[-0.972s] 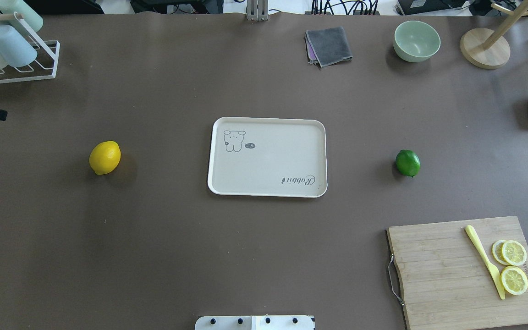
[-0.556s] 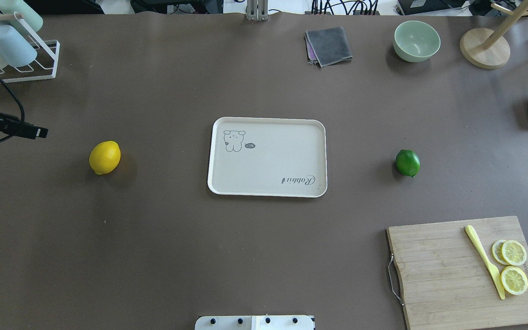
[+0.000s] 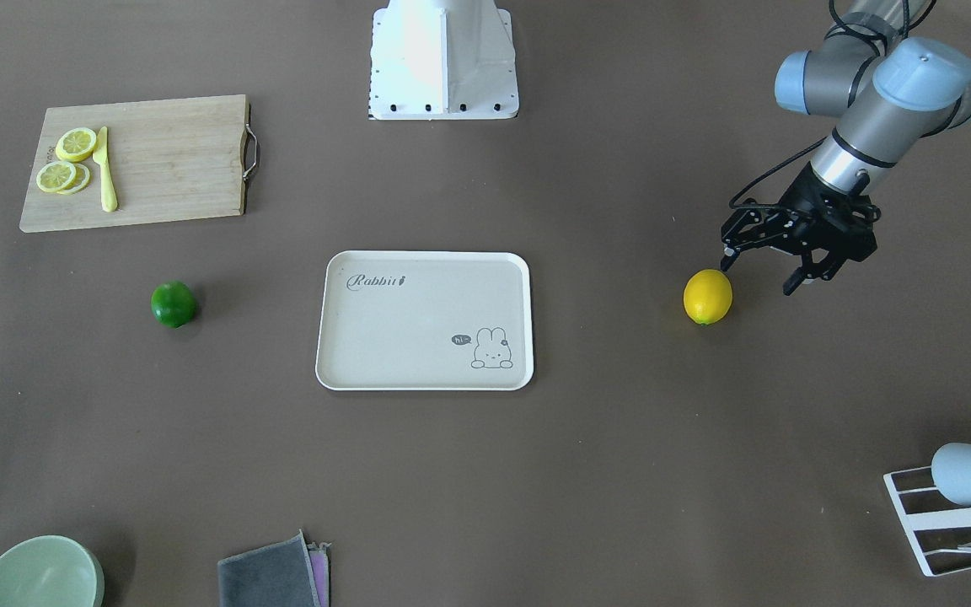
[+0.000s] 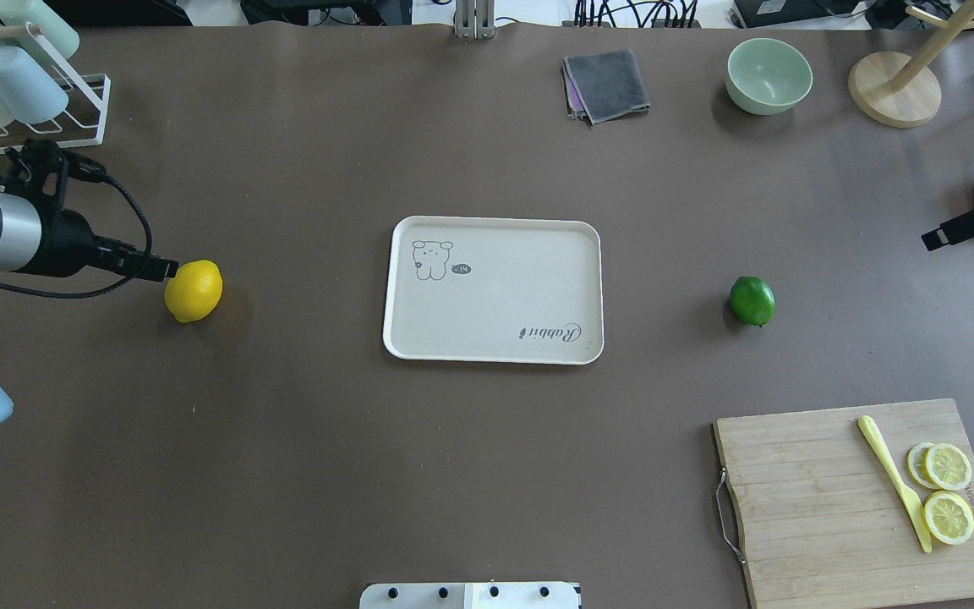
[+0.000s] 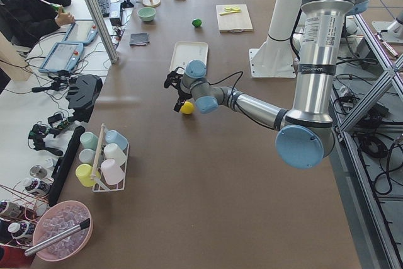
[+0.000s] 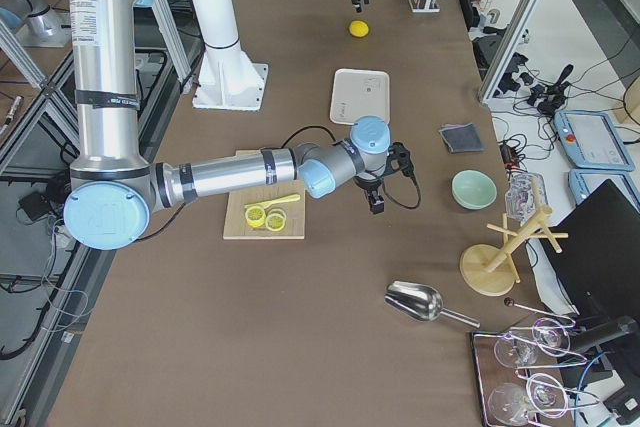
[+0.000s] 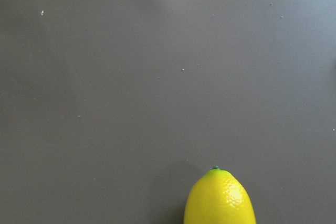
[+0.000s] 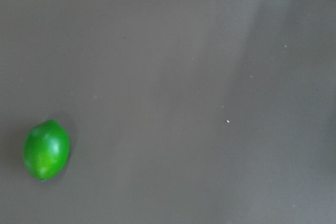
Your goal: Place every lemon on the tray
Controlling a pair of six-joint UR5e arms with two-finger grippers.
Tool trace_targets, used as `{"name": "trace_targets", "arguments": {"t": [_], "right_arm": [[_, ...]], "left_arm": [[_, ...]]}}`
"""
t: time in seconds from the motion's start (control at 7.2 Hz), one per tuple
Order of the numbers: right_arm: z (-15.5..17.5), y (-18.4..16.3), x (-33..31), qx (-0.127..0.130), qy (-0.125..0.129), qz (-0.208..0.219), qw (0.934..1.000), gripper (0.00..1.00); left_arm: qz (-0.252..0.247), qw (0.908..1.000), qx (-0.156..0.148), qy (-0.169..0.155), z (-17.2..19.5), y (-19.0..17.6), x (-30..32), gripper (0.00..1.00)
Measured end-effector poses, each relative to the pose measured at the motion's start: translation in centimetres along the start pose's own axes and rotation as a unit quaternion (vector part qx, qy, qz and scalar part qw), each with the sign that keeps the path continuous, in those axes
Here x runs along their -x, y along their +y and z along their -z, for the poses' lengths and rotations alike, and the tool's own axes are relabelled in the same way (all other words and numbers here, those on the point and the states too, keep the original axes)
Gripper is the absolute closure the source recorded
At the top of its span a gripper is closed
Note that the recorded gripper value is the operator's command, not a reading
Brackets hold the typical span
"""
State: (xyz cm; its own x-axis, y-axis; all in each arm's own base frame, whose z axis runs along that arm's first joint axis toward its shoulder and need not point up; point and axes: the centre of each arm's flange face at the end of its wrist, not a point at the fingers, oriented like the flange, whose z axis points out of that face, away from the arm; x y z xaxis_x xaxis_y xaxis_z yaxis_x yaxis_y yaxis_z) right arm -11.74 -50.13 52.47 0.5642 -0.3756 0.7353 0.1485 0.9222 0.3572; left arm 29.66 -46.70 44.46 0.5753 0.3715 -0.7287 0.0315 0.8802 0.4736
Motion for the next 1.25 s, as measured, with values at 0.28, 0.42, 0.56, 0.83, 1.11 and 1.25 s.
{"name": "trace_targets", "arguments": {"t": [0.28,0.42,0.56,0.83,1.11,1.25], "right_arm": [[-1.6,-1.1,2.0,0.01,-0.009,0.01,0.9999,0.0],[-2.2,-1.3,2.7,0.014,-0.012,0.012,0.9997,0.0],[-2.6,-1.4,3.2,0.017,-0.015,0.009,0.9997,0.0],[-3.9,-1.5,4.8,0.028,-0.021,0.009,0.9993,0.0],[-4.8,-1.5,5.8,0.036,-0.026,0.016,0.9989,0.0],[-5.1,-1.4,6.0,0.039,-0.027,0.017,0.9987,0.0]], "left_arm": [[0.003,1.0,0.001,-0.002,-2.2,-0.4,-1.7,0.02],[0.003,1.0,0.002,-0.004,-3.0,-0.4,-2.1,0.02],[0.004,1.0,0.004,-0.006,-3.5,-0.3,-2.0,0.02],[0.007,0.9998,0.012,-0.013,-4.4,0.1,-1.5,0.02],[0.008,0.9996,0.019,-0.016,-5.2,0.5,-1.2,0.02],[0.008,0.9996,0.021,-0.016,-5.5,0.6,-1.3,0.02]]}}
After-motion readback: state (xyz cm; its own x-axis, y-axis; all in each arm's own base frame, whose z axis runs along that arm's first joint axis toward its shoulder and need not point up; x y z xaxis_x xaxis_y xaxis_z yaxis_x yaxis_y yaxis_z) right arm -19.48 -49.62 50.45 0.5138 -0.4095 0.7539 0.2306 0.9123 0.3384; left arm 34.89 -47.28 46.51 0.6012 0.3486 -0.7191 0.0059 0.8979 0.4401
